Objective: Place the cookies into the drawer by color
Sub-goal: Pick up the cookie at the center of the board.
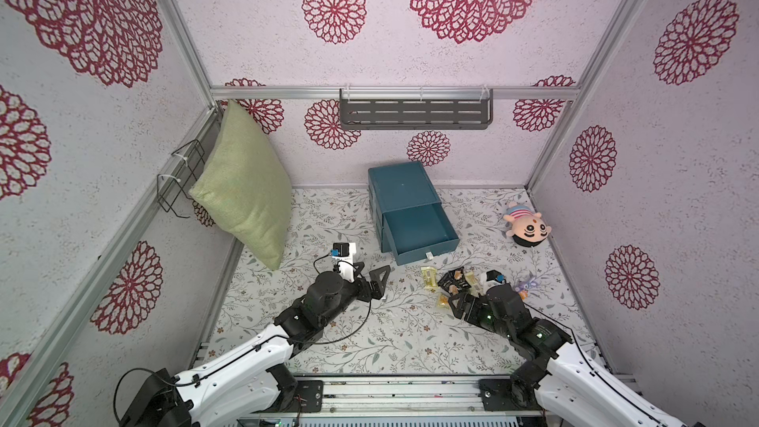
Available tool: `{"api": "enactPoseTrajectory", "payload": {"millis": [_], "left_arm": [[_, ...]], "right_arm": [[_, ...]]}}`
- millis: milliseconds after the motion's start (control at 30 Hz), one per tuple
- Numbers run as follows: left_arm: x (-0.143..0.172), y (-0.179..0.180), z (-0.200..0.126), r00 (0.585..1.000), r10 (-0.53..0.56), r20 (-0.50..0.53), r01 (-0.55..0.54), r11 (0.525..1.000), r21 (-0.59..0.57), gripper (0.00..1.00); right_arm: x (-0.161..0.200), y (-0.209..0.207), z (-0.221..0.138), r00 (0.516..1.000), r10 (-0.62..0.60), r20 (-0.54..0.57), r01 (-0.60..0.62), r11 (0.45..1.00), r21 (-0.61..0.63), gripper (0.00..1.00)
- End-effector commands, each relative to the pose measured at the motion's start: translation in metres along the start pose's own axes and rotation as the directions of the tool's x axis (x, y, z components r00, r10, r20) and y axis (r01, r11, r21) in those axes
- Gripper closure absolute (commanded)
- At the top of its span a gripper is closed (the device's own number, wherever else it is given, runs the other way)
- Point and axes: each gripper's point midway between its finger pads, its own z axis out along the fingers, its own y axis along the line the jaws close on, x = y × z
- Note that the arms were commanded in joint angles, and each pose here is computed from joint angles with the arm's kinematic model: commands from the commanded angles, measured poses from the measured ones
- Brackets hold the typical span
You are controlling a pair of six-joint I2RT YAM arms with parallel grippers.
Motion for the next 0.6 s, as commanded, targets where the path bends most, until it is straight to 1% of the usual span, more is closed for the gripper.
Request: {"api": "enactPoseTrajectory", "payload": {"millis": [0, 133, 167, 233, 300, 367, 467, 567], "left_arm": [[0.013, 0.022, -0.007, 0.999, -0.052, 0.005, 0.052, 0.993, -0.105, 0.03], [0.020, 0.025, -0.010, 0.995, -0.105, 0.000, 0.104, 0.986, -0.127, 0.03], [0.021, 0.023, -0.011, 0.994, -0.105, -0.005, 0.104, 0.986, -0.129, 0.03], [0.025, 0.022, -0.015, 0.995, -0.098, -0.006, 0.096, 0.984, -0.147, 0.03], [0.028, 0.022, -0.018, 0.995, -0.098, 0.001, 0.097, 0.983, -0.157, 0.03], [0.030, 0.024, -0.019, 0.994, -0.110, 0.004, 0.109, 0.980, -0.167, 0.03], [0.033, 0.022, -0.021, 0.992, -0.123, 0.007, 0.122, 0.979, -0.164, 0.02], [0.035, 0.014, -0.022, 0.992, -0.124, 0.012, 0.125, 0.982, -0.144, 0.03]], "right_arm": [[-0.004, -0.001, -0.002, 0.999, 0.013, 0.029, -0.013, 1.000, 0.005, 0.15], [0.003, -0.014, -0.005, 0.999, 0.027, 0.031, -0.028, 0.999, 0.030, 0.16], [0.002, -0.014, -0.005, 0.999, 0.022, 0.034, -0.023, 0.999, 0.026, 0.16], [0.003, -0.019, -0.003, 1.000, -0.005, 0.029, 0.004, 0.998, 0.057, 0.16], [0.008, -0.023, 0.004, 1.000, -0.017, 0.002, 0.016, 0.997, 0.072, 0.16], [0.010, -0.019, 0.008, 1.000, -0.011, -0.006, 0.011, 0.999, 0.035, 0.17], [0.001, -0.015, 0.006, 1.000, -0.009, 0.016, 0.009, 1.000, -0.003, 0.19], [-0.007, -0.018, 0.002, 1.000, 0.014, 0.008, -0.014, 1.000, -0.027, 0.27]]}}
